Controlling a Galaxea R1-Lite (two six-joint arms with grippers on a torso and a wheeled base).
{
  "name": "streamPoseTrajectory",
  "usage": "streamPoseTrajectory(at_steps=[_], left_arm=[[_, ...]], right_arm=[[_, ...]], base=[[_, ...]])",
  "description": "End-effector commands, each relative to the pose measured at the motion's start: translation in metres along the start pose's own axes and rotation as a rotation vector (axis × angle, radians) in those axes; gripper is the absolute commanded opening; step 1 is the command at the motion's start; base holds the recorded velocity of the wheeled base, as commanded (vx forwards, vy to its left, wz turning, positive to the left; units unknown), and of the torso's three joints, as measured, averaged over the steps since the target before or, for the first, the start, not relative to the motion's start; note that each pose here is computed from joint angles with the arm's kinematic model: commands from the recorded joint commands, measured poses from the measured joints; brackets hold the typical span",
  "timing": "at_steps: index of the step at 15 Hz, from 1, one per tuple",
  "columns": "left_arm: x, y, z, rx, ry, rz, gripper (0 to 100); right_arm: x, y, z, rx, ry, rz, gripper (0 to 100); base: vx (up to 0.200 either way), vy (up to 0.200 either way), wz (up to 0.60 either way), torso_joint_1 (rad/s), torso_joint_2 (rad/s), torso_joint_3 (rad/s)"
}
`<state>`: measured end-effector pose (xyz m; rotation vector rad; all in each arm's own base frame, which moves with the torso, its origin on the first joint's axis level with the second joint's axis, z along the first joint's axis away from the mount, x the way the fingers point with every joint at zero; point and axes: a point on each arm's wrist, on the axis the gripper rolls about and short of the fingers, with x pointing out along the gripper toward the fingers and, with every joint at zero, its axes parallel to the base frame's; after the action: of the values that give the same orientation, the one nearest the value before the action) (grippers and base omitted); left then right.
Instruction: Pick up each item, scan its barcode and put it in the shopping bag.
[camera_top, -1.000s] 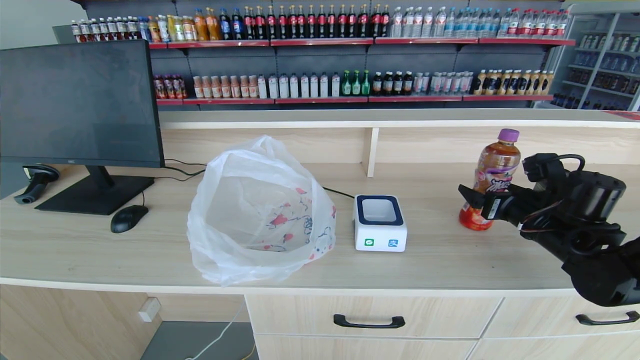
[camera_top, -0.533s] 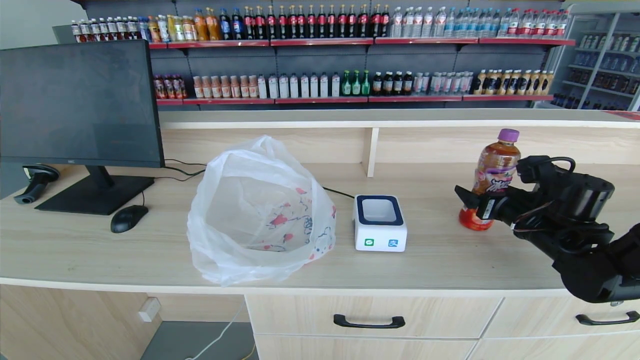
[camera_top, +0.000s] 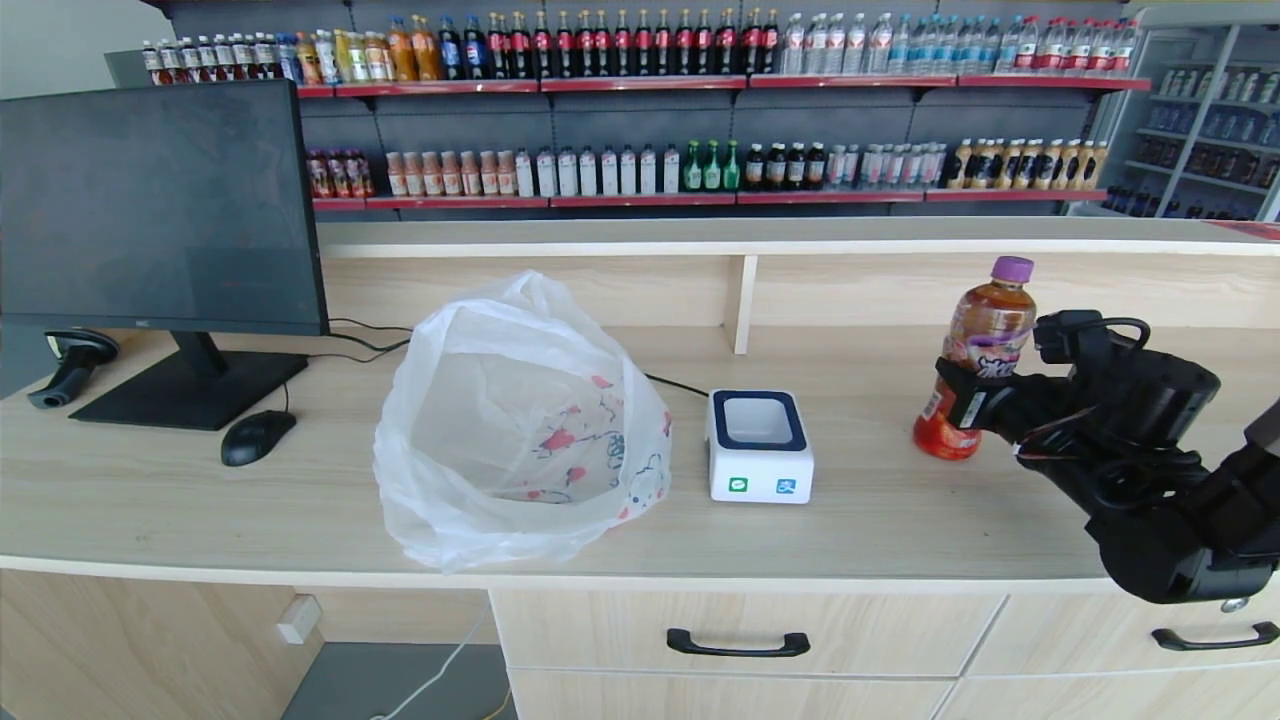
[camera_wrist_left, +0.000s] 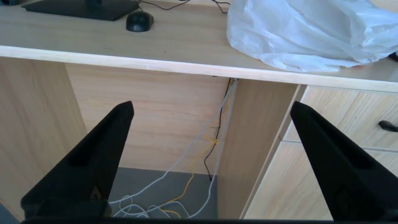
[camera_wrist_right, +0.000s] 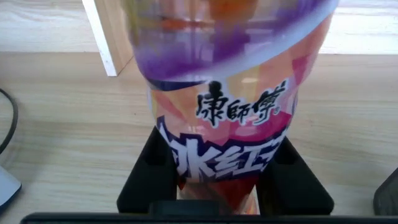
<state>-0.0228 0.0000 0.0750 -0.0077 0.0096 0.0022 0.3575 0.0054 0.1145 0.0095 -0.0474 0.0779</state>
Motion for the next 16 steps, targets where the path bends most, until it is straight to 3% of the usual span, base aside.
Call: streamPoseTrajectory(at_steps=[1,7,16], left_arm=[[0.0,0.0,0.0,0.0,0.0,0.001,100],[0.0,0.0,0.0,0.0,0.0,0.001,100],[0.0,0.0,0.0,0.0,0.0,0.001,100]], right_arm=[[0.003,0.0,-0.006,0.003,-0.003,0.001,0],[0.002,0.0,0.002,0.002,-0.039,0.004,0],[-0.025,0.005,0.038,0.008,-0.122,0.014,0]], base=[[0.0,0.0,0.0,0.0,0.0,0.0],[0.0,0.0,0.0,0.0,0.0,0.0],[0.0,0.0,0.0,0.0,0.0,0.0]])
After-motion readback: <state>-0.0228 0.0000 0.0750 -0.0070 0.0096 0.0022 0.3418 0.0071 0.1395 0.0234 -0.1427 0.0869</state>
